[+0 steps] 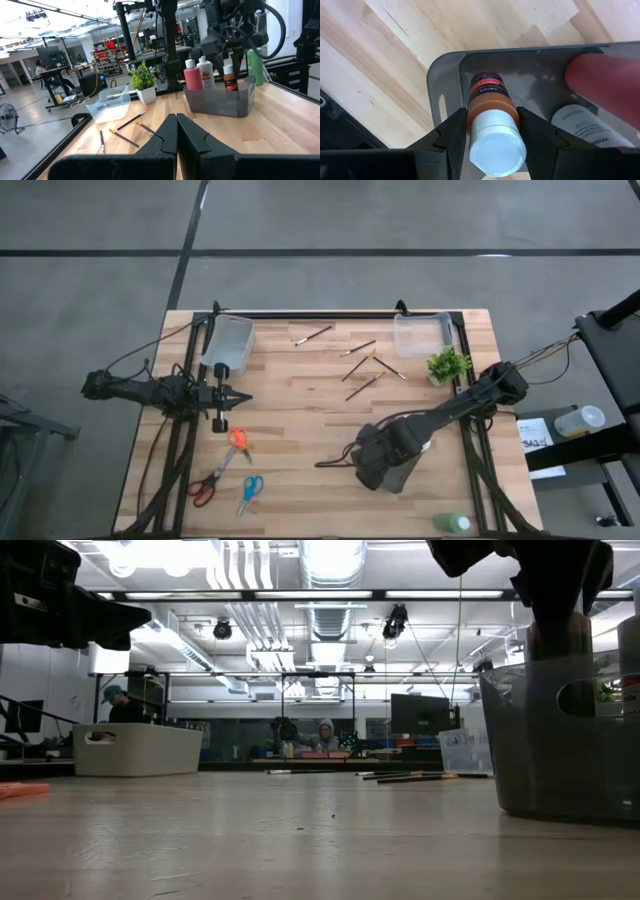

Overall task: Pick & Place Paint Supplies
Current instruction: Put the brown paint bottle into the black bin

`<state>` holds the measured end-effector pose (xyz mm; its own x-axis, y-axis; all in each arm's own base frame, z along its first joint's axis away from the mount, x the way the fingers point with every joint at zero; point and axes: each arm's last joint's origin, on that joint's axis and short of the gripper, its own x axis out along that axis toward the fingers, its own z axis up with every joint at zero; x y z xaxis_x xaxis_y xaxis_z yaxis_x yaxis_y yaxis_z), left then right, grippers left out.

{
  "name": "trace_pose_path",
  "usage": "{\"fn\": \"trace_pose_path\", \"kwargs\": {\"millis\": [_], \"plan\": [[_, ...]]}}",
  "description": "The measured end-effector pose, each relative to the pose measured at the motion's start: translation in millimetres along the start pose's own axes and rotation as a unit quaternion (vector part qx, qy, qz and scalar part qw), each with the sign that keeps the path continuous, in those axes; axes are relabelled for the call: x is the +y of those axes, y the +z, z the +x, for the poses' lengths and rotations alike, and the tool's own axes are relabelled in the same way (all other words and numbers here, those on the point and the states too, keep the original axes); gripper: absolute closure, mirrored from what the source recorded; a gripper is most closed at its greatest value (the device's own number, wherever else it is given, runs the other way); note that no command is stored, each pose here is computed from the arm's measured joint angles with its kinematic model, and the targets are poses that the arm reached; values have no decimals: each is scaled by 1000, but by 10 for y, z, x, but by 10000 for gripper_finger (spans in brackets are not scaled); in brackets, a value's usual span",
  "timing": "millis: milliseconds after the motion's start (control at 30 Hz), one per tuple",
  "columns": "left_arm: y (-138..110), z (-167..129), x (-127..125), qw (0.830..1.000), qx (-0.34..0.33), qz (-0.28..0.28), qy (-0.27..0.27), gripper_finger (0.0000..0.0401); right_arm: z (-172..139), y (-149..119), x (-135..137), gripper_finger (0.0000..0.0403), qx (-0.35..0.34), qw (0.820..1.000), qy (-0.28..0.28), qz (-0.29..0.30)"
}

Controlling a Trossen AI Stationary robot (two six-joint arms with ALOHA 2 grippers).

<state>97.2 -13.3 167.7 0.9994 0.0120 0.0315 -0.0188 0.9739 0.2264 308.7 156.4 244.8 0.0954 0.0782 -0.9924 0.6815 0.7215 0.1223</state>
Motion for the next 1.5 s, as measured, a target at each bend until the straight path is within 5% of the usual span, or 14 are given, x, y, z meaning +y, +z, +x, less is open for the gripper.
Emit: {"fn": "trace_pose_path", "kwargs": {"millis": [667,1500], "plan": [[0,0,0,1000,0,0,0,401,-40,2,53,255,-5,984,34,177],[0,0,0,1000,0,0,0,401,-15,-9,41,255,2,910,30,414]]}}
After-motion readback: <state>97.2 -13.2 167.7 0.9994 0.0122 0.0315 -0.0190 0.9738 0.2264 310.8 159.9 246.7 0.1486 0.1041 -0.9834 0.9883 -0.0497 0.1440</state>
